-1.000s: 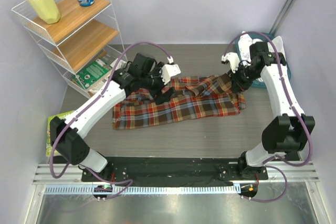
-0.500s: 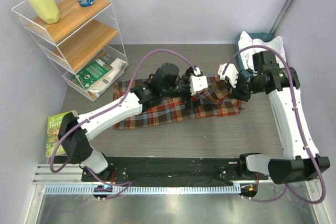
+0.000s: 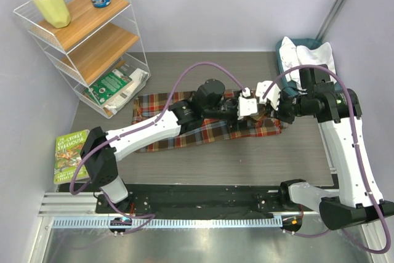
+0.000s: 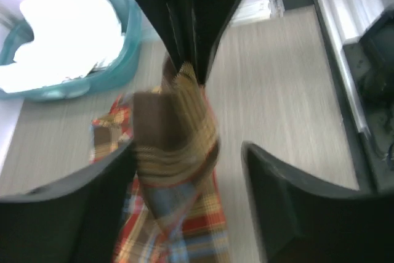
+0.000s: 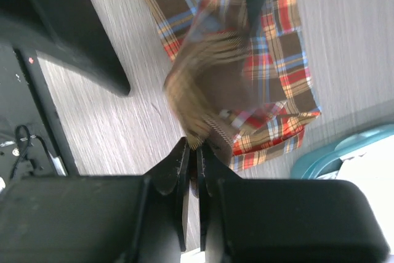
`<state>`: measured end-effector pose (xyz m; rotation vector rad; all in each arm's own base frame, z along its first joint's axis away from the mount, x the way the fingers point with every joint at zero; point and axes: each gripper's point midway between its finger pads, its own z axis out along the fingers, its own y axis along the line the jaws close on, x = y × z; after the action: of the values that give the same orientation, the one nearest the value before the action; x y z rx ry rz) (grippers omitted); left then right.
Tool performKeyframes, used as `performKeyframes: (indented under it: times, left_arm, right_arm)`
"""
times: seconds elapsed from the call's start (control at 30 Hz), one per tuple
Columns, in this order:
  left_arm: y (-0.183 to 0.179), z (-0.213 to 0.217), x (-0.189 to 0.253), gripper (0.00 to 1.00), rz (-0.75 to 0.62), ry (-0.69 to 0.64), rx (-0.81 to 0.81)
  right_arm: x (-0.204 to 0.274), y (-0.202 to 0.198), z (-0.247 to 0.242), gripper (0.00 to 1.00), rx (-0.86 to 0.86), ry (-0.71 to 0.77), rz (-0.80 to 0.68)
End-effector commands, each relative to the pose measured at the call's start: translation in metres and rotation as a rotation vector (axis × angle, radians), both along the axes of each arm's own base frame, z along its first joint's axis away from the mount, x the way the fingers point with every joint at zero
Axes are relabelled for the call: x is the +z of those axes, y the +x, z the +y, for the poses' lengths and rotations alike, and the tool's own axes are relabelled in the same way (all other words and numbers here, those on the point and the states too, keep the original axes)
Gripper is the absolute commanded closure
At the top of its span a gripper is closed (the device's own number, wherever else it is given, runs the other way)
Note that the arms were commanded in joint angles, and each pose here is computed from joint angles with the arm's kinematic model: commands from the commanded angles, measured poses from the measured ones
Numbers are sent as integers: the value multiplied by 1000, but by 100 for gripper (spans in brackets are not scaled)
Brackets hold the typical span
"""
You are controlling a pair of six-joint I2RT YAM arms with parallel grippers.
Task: Fold and stack the long sleeve shirts
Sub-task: Fold the shirt
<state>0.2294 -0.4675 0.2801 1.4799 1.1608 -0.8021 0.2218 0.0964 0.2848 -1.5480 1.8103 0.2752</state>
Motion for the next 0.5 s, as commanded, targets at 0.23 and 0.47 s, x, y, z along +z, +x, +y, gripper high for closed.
performKeyframes:
  times: [0.23,0.47]
  left_arm:
    - [-71,23,53,100,104,-14,-167]
    - [-115,38,88,100,101,-19,-280]
  right_arm:
    - [70,-4,6,51,-183,176,-133]
    - [124,44,-12,23,-376,373,-229]
